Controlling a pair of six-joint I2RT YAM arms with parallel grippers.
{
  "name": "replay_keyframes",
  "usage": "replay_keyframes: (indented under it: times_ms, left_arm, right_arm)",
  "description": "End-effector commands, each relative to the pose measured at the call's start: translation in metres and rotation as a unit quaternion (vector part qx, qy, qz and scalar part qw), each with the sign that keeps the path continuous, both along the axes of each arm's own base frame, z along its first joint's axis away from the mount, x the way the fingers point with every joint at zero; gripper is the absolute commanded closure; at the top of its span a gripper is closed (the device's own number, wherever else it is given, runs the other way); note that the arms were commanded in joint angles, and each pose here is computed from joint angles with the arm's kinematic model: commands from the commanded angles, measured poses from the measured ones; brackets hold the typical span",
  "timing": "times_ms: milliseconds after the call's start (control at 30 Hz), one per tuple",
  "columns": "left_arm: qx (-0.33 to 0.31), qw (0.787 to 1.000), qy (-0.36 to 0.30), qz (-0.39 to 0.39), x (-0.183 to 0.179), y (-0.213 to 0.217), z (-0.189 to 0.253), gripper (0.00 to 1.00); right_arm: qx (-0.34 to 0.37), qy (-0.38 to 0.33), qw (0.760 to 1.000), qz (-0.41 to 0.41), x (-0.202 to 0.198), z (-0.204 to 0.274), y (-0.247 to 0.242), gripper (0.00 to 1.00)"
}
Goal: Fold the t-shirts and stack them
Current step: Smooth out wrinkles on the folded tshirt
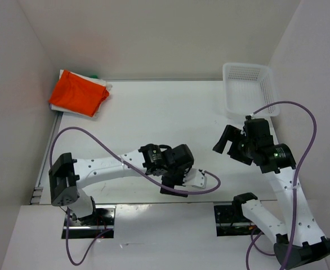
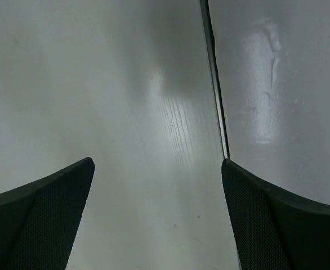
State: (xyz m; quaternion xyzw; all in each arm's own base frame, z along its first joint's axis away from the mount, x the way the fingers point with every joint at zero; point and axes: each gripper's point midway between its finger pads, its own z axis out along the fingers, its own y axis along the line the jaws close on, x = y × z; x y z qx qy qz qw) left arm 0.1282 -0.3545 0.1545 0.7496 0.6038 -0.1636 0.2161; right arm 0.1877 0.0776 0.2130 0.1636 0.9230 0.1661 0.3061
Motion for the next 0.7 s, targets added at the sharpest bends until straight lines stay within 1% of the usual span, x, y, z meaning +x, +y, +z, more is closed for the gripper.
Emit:
replay_keyframes:
  times_ms: [0,233,500,667]
  left_arm:
    - [-0.002,0.999,-0.018,0.034,0.008,0.006,-0.018,0.00]
    - [-0.003,0.998,-0.042,0.048,0.020,0.003,-0.007,0.00]
    - [-0.002,0.999,-0.029,0.040,0.015,0.001,-0.009,0.00]
    - [0.006,0.998,-0.038,0.047,0.019,0.004,-0.012,0.00]
  right_arm:
    - [0.012,0.002,1.000,0.004,-0.001,-0.004,0.005,0.00]
    - [0.023,-0.004,1.000,-0.001,-0.001,-0.004,0.007,0.00]
    - [0.029,0.019,0.999,0.002,0.000,-0.015,0.011,0.00]
    - [0.044,-0.019,0.999,0.003,0.007,-0.002,0.011,0.00]
